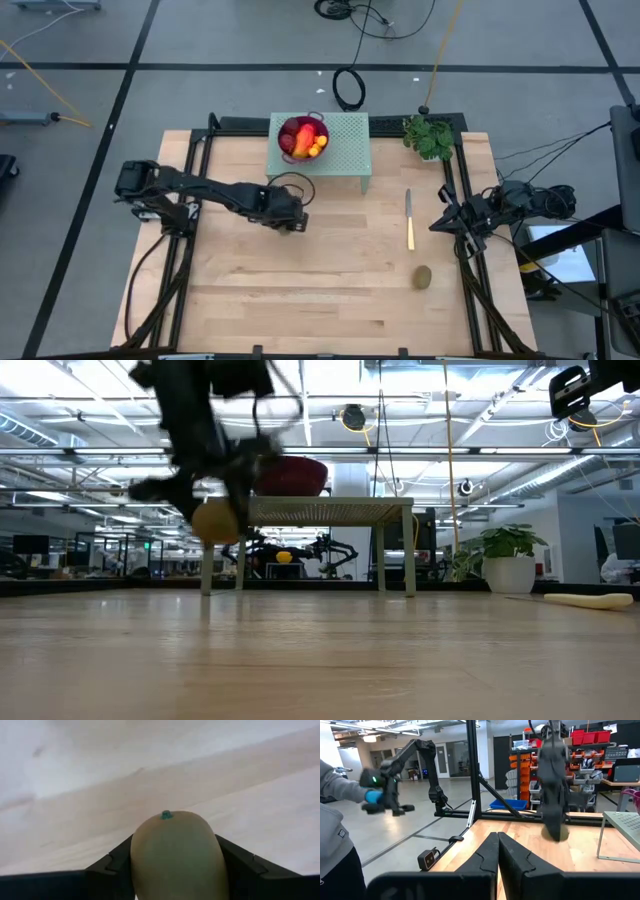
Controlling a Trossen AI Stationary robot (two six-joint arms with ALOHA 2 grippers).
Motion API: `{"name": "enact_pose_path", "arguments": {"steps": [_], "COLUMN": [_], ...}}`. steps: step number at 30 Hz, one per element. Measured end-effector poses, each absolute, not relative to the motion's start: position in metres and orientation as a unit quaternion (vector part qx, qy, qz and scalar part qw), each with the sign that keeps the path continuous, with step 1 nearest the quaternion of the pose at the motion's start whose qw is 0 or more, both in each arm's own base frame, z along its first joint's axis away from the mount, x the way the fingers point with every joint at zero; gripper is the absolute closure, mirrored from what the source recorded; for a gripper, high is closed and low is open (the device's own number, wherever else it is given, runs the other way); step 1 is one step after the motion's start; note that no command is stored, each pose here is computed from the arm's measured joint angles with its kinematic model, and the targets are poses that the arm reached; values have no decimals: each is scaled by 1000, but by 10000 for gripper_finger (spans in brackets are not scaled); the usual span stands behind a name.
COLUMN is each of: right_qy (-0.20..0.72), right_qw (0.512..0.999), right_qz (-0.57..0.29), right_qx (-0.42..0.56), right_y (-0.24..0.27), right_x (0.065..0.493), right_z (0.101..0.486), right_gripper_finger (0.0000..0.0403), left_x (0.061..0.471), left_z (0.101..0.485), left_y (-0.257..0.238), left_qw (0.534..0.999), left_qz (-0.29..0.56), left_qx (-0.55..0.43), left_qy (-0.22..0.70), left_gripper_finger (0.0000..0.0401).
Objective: Pick & Place Fruit
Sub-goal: Put the top kiwi into the violet strainer bowl on the shelf
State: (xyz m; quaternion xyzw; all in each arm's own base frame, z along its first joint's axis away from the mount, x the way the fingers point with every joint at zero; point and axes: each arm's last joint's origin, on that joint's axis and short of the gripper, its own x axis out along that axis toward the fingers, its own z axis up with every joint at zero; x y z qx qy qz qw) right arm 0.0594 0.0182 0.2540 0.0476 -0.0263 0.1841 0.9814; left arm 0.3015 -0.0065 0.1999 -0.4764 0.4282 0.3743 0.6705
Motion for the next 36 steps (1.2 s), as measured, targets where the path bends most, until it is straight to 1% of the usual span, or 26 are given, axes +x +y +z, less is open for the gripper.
{"name": "enact_pose_path", "arguments": {"steps": [4,7,11,13,19,22,30,36], "right_qy": [-26,-26,-26,-26,-26,-26,-26,-26], "right_qw": [981,981,981,981,981,981,981,981], "right_qz": [184,184,185,185,185,185,185,186], "right_qx": [48,48,48,48,48,48,48,47], "right_y": [18,18,18,18,18,18,18,18], "right_x": [59,59,59,59,59,59,59,59], "right_z": [254,254,254,254,254,254,254,254], "right_gripper_finger": [403,403,403,403,403,403,403,403], "left_x": [308,313,319,322,326,327,328,329], "left_z": [247,278,315,329,360,369,373,374], "left_y": [-15,-21,-24,-24,-24,-25,-25,-14], "left_qw": [742,794,840,854,886,892,899,902], "left_qz": [350,332,314,304,283,282,275,288], "left_qx": [-470,-443,-412,-399,-354,-344,-335,-315], "left_qy": [325,251,163,140,94,75,63,59], "left_gripper_finger": [199,200,200,200,200,200,200,200]}}
